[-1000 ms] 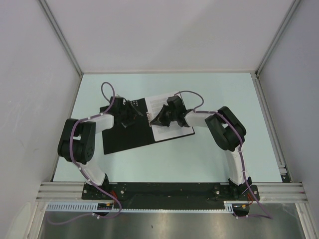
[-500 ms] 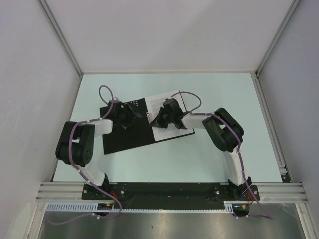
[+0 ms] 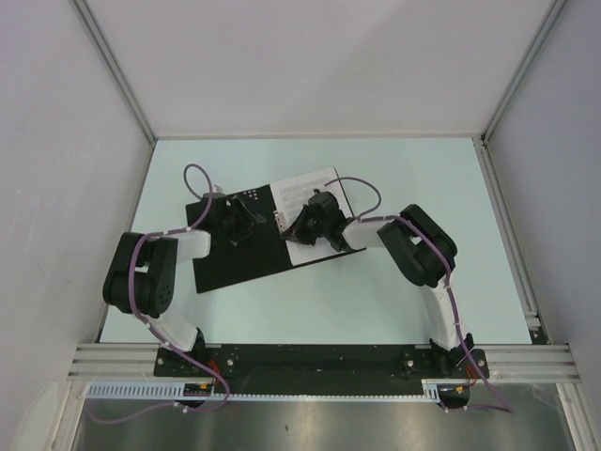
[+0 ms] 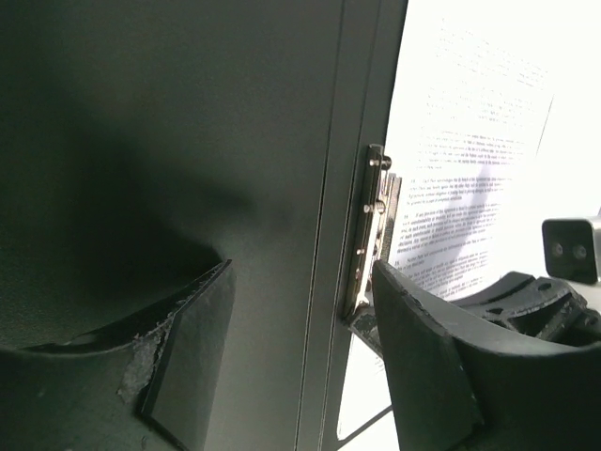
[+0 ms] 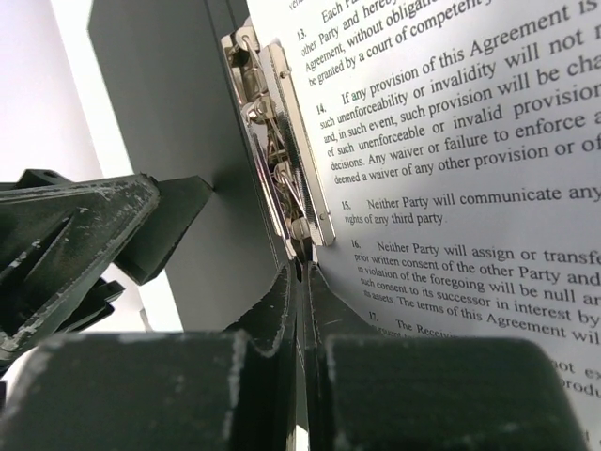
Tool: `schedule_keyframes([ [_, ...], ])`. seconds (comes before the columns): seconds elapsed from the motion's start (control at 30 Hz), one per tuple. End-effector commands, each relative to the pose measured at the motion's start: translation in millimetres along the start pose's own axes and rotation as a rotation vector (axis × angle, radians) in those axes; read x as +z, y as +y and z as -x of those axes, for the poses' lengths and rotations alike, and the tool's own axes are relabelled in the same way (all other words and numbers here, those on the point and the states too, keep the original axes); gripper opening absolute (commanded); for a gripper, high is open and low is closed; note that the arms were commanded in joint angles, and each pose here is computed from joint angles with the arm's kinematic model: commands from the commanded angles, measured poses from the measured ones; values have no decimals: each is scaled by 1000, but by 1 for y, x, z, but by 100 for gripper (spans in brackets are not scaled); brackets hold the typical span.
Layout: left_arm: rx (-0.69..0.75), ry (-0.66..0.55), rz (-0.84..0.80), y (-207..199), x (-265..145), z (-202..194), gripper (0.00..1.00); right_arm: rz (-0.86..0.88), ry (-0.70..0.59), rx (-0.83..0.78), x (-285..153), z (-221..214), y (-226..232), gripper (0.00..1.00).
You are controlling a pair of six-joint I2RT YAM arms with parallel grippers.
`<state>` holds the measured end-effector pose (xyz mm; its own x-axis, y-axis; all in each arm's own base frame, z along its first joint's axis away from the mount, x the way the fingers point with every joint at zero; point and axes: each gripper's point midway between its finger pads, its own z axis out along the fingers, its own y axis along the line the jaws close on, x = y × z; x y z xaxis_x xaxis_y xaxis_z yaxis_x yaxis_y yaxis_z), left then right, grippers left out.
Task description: Put the files into the folder
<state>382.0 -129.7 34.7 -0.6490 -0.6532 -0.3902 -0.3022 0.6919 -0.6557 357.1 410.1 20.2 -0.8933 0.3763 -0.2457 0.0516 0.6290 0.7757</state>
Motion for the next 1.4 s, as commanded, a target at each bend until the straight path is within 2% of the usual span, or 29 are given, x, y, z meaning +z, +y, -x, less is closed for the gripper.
schedule_keyframes([
  [0.0, -17, 118, 108, 37, -7, -39, 68, -172, 106, -2, 14, -39, -84, 0],
  [0.1, -6, 114, 86, 31, -10, -40, 69, -26, 150, 6, 11, -37, -50, 1],
  [0.23, 33, 85, 41, 17, -19, -31, 74, 79, 167, 0, 1, -25, -25, 25],
  [0.3, 51, 75, 27, 9, -26, -27, 80, 105, 166, -16, -6, -21, -15, 33],
  [0.33, 75, 49, -6, -5, -33, -16, 82, 114, 176, -27, -10, -21, -12, 40],
  [0.4, 96, 42, -21, -18, -45, -9, 86, 149, 167, -55, -20, -13, 3, 46],
  [0.43, 130, -14, -75, -41, -58, 9, 87, 150, 169, -63, -26, -12, 6, 52],
  [0.53, 156, -33, -70, -57, -85, 24, 91, 174, 166, -123, -48, -6, 28, 62],
  [0.63, 186, -87, -76, -63, -122, 40, 93, 194, 156, -299, -76, -16, 53, 68],
  [0.67, 191, -138, -83, -64, -141, 50, 95, 197, 137, -418, -82, -17, 57, 70],
  [0.73, 201, -144, -21, -44, -153, 48, 99, 182, 116, -596, -91, -36, 69, 74],
  [0.77, 183, -194, 21, -32, -164, 58, 99, 161, 107, -674, -91, -42, 69, 75],
  [0.8, 165, -163, 85, -10, -165, 49, 99, 101, 99, -845, -90, -57, 67, 80],
  [0.87, 73, -170, 151, 26, -174, 57, 100, 50, 82, -985, -89, -68, 68, 82],
  [0.9, 39, -137, 180, 46, -173, 49, 100, -2, 49, -1048, -89, -68, 68, 84],
  [0.97, -57, -152, 199, 75, -179, 57, 100, -46, 28, -1014, -84, -58, 65, 85],
  [1.0, -98, -128, 221, 91, -177, 52, 100, -34, 37, -955, -83, -55, 72, 85],
  [1.07, -178, -129, 262, 112, -182, 54, 100, -58, 73, -901, -70, -44, 59, 85],
  [1.17, -256, -149, 313, 131, -181, 56, 100, -113, 58, -922, -55, -30, 58, 85],
  [1.2, -291, -162, 341, 139, -180, 54, 100, -185, 33, -933, -52, -19, 49, 84],
  [1.23, -308, -177, 355, 144, -180, 55, 100, -199, -6, -945, -50, -7, 63, 83],
  [1.3, -341, -208, 376, 152, -178, 57, 100, -348, 1, -947, -40, 6, 37, 79],
  [1.37, -371, -196, 376, 154, -173, 55, 99, -405, -25, -954, -26, 24, 44, 75],
])
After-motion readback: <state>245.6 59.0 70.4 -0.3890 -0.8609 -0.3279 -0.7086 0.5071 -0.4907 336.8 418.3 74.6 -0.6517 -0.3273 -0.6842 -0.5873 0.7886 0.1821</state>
